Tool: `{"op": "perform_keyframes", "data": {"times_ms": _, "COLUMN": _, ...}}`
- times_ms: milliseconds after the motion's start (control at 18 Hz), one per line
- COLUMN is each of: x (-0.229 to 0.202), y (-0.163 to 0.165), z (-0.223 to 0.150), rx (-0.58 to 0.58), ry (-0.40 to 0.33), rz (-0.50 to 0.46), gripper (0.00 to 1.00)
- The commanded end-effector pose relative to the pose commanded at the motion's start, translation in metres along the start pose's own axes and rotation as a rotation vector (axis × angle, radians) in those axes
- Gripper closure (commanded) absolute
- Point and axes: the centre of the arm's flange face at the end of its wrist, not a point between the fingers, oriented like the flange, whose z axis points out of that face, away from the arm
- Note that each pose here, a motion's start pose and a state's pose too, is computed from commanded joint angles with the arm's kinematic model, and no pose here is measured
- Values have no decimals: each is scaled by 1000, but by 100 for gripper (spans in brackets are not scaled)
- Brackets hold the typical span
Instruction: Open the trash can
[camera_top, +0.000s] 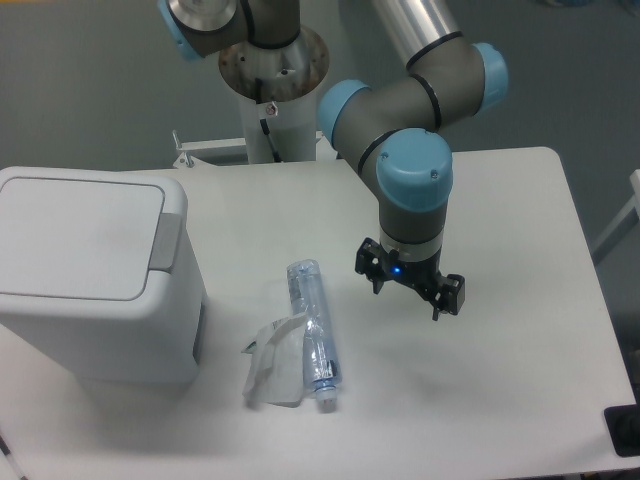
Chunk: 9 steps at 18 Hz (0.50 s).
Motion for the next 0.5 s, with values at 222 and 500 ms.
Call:
{"op": "perform_keyframes", "data": {"times_ms": 222, "x": 0, "y": 0, "z": -1, "rx": 3, "ry": 0, "rz": -2, "gripper": 0}}
{"op": "perform_keyframes", "data": {"times_ms": 500, "x": 3, "y": -9, "z": -7, "rx": 11, "ry": -10, "rz": -7, "gripper": 0}}
